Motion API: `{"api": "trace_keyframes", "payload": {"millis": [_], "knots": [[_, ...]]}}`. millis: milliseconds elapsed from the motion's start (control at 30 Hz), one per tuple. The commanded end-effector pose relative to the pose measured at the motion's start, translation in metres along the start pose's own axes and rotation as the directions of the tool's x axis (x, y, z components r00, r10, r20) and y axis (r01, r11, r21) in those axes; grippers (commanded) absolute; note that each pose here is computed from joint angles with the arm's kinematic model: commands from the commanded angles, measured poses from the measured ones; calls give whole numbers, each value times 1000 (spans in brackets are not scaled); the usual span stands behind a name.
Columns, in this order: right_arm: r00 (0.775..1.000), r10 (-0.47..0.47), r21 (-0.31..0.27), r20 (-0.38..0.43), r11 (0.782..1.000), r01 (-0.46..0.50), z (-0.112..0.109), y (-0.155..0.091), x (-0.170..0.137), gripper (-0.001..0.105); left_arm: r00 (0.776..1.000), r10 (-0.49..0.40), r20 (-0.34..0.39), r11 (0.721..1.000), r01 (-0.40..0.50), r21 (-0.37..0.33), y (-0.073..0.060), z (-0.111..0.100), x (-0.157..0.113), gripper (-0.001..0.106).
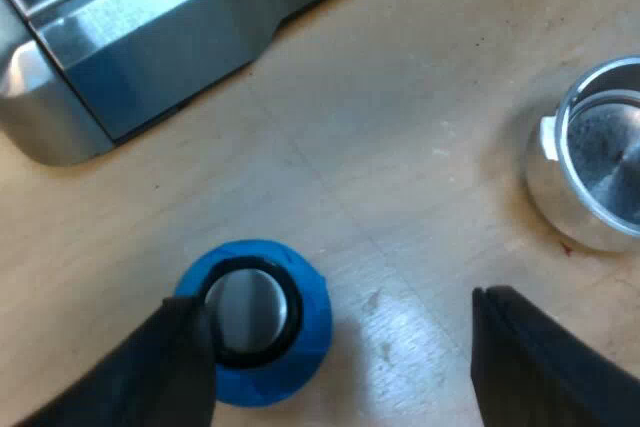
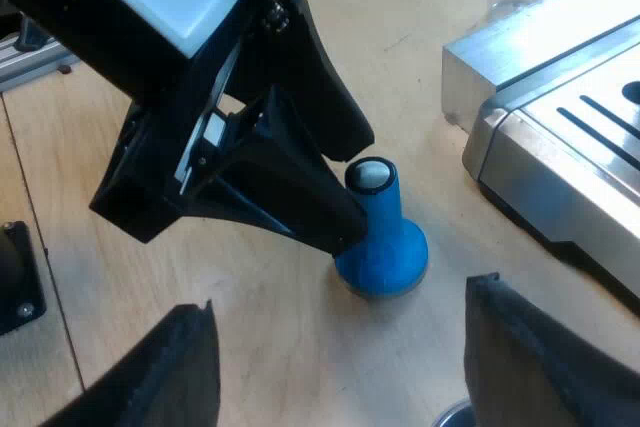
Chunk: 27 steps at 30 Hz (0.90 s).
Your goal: Grind coffee beans and then tamp
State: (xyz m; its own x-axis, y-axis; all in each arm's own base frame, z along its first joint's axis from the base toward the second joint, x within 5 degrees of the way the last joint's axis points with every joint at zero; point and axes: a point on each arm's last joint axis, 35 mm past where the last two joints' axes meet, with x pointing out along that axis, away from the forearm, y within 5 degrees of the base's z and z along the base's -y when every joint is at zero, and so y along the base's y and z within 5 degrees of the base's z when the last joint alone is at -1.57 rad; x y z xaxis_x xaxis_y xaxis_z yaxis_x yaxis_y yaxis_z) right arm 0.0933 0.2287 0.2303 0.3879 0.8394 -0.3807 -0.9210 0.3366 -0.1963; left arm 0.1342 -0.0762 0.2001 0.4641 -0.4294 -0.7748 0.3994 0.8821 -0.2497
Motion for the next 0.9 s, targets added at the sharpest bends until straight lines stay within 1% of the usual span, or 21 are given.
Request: {"api": "trace_keyframes", "payload": {"millis": [33,300,400,533,600,900], "knots": [[1000,2,-12,10,1000,-2,2,0,0,55,999,47,28,999,-47,-7,1,5,-2,58],[1000,2,-12,10,1000,-2,2,0,0,55,998,66,23,998,-66,-8,2,5,-1,58],[1000,2,-7,10,1000,-2,2,0,0,55,998,68,10,998,-68,-10,2,5,3,58],[1000,2,13,10,1000,-3,2,0,0,55,997,75,-27,997,-76,-14,4,4,11,58],[1000,2,13,10,1000,-3,2,0,0,55,996,79,-48,997,-80,-16,5,4,15,58],[1000,2,13,10,1000,-3,2,0,0,55,993,81,-80,996,-83,-19,6,4,28,58]]}}
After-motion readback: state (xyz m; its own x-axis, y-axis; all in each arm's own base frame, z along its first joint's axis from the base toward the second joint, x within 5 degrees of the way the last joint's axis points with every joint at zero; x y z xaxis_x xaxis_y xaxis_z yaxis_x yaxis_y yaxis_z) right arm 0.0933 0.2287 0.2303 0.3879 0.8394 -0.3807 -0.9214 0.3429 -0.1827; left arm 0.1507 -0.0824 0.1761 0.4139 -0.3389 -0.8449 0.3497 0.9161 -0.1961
